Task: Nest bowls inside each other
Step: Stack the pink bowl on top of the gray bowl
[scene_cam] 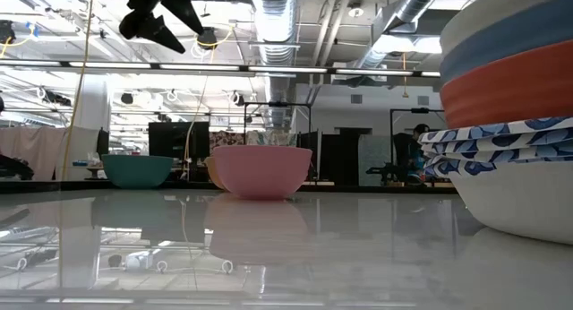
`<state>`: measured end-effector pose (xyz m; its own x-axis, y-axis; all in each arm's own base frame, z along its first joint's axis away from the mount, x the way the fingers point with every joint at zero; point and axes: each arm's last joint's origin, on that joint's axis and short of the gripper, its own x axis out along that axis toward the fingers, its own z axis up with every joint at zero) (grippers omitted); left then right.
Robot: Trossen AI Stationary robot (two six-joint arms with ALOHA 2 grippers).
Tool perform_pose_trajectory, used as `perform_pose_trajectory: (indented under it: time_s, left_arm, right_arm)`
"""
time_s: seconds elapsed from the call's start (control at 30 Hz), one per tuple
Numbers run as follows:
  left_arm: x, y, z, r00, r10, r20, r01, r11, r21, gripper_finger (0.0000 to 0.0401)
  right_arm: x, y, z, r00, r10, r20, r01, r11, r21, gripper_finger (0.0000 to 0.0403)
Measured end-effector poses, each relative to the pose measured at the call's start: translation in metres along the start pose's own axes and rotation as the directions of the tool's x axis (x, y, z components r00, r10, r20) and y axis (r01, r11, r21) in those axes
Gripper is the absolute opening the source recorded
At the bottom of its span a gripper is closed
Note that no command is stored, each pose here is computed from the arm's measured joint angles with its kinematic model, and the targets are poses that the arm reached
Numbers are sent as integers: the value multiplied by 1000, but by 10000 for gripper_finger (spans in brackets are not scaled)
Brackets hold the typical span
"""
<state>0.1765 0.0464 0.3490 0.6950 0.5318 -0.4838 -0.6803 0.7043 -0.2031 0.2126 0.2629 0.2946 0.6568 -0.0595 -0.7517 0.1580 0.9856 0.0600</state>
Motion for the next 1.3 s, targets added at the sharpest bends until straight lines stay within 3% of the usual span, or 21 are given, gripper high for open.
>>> perform_pose_trajectory:
  time_s: [0.3,0.5,0.8,0.97,1.13,1.3]
  left_arm:
    - [0,-2,-1,997,-65,-33,65,998,-12,318]
    - [0,-2,-1,997,-72,-36,71,997,-39,318]
    - [-15,0,4,986,-168,-10,167,983,-72,318]
    - [-25,4,5,984,-178,19,179,981,-71,318]
    - [-30,6,5,984,-176,26,177,982,-58,318]
    - [-30,8,3,986,-166,5,166,985,-53,318]
  right_arm:
    - [-26,-66,46,994,-95,54,88,989,119,22]
    - [-16,-114,84,976,-198,94,178,965,191,28]
    - [28,-182,135,948,-298,112,236,894,380,126]
    - [70,-216,154,966,-249,71,199,888,414,191]
    - [123,-237,155,968,-249,-12,227,862,453,230]
    - [158,-253,147,951,-289,-111,304,801,515,234]
